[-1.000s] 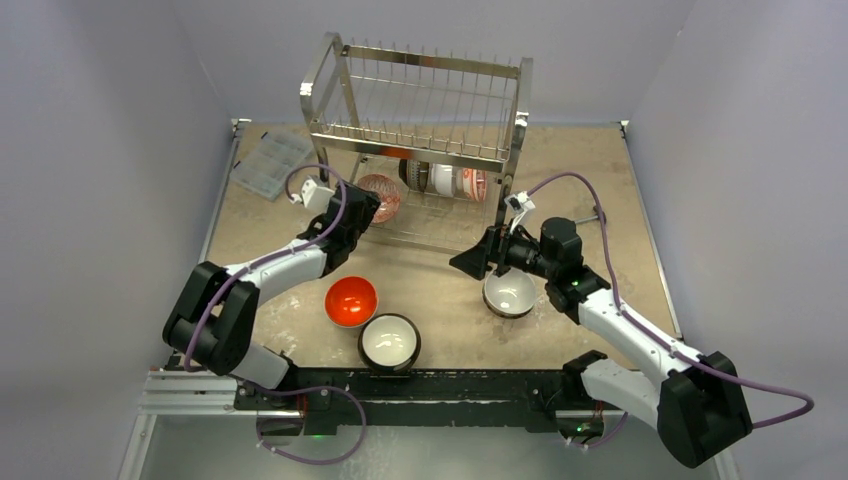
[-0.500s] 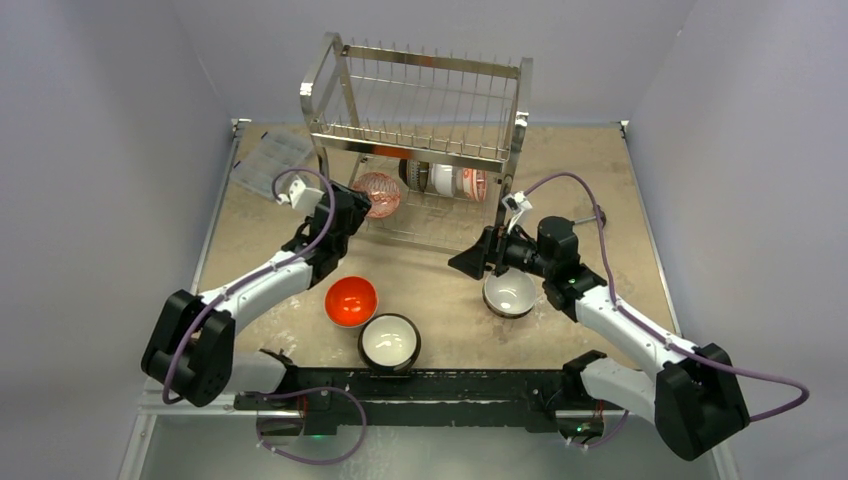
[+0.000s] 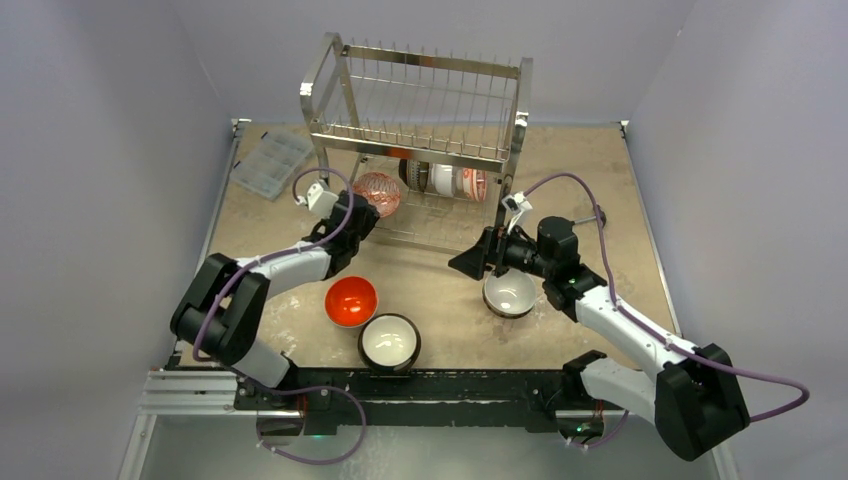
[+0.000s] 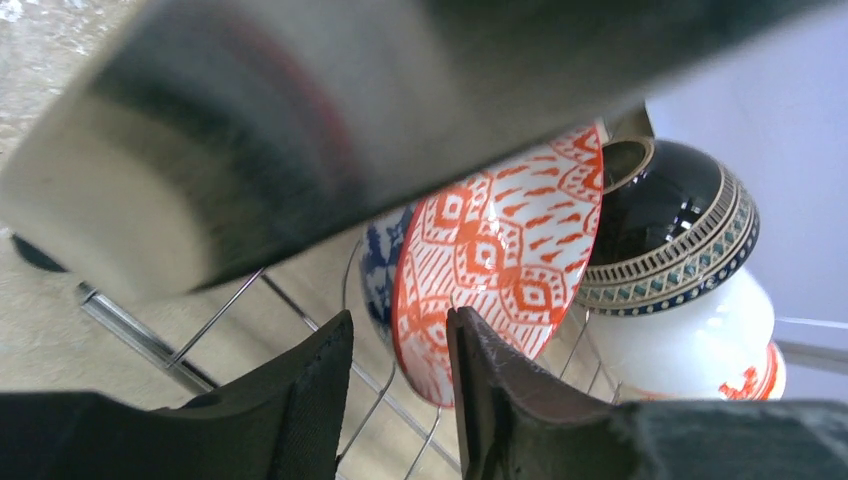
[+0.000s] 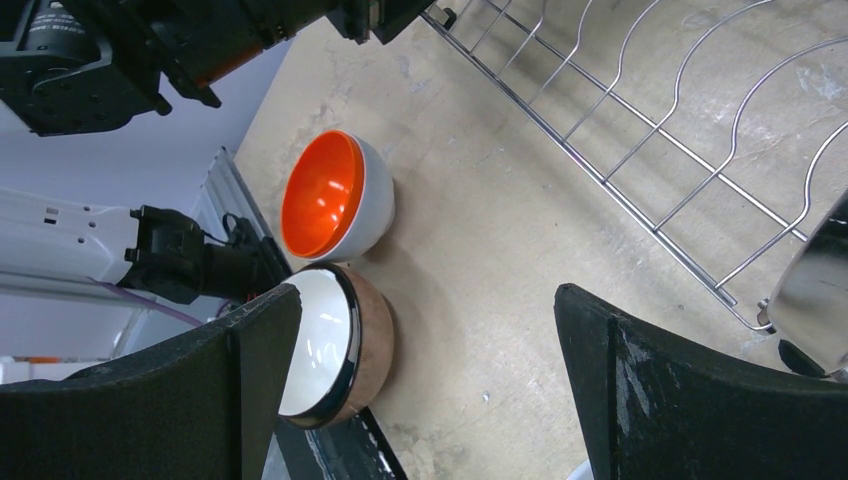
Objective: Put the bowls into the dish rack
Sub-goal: Pick up the bowl from the dish rack.
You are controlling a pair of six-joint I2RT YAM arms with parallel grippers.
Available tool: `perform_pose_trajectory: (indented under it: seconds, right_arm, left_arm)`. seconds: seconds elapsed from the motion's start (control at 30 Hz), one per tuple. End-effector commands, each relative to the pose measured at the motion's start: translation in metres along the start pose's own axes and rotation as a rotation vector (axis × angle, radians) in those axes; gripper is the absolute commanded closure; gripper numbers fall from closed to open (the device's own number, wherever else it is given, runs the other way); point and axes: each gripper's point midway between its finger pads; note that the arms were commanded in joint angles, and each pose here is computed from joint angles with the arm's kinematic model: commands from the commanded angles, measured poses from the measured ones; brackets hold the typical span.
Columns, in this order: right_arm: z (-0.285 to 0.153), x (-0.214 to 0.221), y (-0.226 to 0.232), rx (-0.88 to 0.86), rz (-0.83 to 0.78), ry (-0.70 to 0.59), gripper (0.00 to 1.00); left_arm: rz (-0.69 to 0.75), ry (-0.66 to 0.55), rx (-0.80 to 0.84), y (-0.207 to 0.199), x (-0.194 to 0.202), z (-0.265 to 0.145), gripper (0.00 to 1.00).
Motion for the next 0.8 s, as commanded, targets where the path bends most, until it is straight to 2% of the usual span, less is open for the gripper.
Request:
perform_pose_trajectory:
  seconds: [0.0,0.27,0.57,0.77]
  right_arm:
    - [-0.003,-0.015,0.010,-0.028,-0.044,-0.033,0.01]
    - [-0.005,-0.018,0.013,-0.032,-0.047,-0.038,0.01]
    - [-0.003,-0.021,0.019,-0.072,-0.044,-0.058,0.01]
    - [-0.003,-0.021,0.023,-0.099,-0.043,-0.062,0.01]
  left_arm:
    - [0.008,-0.011,-0.007,-0.001,0.004,0.010,0.65]
    - [0.035,-0.053,0.019,-0.014,-0.013,-0.002,1.00]
    - [0.151,-0.116,0.085,-0.037,-0.009,-0.062,1.00]
    - [0.206,-0.028,0.125,-0.035,0.025,-0.095,1.00]
Point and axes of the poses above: each gripper's point midway between its finger pads, its own z axis out along the fingers, its own y axis along the line the jaws close on, x = y × z, and after that the axes turned 11 degrees about -z, right-handed
